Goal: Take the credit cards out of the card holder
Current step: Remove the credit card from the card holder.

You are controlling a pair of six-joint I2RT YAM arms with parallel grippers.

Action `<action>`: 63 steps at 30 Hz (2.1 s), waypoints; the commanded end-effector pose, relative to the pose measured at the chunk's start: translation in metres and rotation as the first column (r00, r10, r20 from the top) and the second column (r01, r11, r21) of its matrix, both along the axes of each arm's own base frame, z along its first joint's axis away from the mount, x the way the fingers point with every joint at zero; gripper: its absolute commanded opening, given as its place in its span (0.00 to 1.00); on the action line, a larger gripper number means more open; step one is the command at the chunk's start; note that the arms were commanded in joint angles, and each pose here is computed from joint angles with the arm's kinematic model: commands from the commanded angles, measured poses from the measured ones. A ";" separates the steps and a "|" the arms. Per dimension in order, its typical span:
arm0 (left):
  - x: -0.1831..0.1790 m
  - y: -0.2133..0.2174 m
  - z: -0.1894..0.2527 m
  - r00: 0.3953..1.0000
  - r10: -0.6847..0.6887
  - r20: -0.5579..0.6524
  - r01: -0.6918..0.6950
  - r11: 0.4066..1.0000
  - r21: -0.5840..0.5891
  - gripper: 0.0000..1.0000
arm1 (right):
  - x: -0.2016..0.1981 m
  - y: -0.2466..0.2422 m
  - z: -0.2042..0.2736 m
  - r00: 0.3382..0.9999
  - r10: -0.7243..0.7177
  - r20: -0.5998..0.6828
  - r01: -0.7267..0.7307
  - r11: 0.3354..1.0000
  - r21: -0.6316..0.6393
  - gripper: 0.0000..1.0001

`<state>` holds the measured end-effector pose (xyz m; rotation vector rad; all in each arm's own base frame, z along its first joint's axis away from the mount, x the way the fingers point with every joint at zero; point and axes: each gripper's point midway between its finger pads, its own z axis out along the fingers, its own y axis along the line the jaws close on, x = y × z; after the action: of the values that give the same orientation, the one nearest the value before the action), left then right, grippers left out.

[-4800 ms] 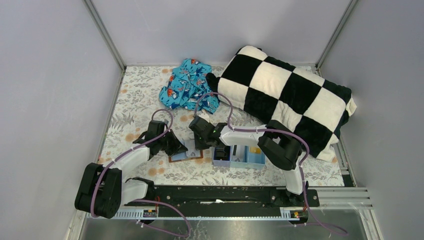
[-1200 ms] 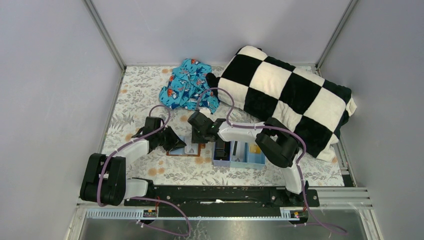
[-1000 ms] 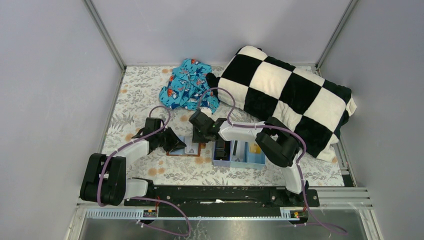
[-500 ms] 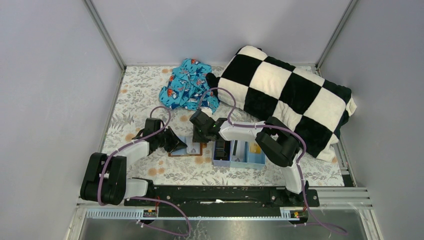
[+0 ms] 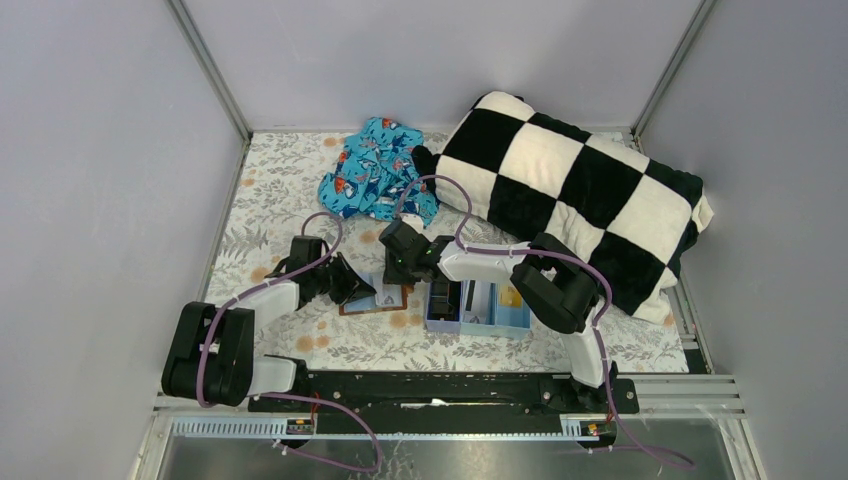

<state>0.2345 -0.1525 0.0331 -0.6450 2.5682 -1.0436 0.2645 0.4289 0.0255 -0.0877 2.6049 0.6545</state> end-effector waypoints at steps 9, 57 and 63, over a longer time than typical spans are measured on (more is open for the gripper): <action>0.008 0.006 0.008 0.998 0.020 0.055 -0.022 0.999 0.031 0.00 | 0.005 -0.018 -0.010 1.000 -0.029 0.004 0.030 0.998 -0.047 0.32; 0.006 -0.004 0.014 0.998 -0.010 0.068 0.010 1.000 -0.004 0.23 | -0.014 -0.021 -0.020 0.996 0.008 -0.084 -0.007 1.000 0.007 0.31; 0.005 -0.005 0.009 0.998 -0.012 0.059 0.012 1.000 -0.009 0.23 | -0.013 -0.020 -0.021 0.996 0.005 -0.086 -0.004 1.000 0.011 0.31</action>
<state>0.2338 -0.1529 0.0390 -0.6252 2.5533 -1.0276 0.2587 0.4140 0.0210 -0.0709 2.6305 0.7096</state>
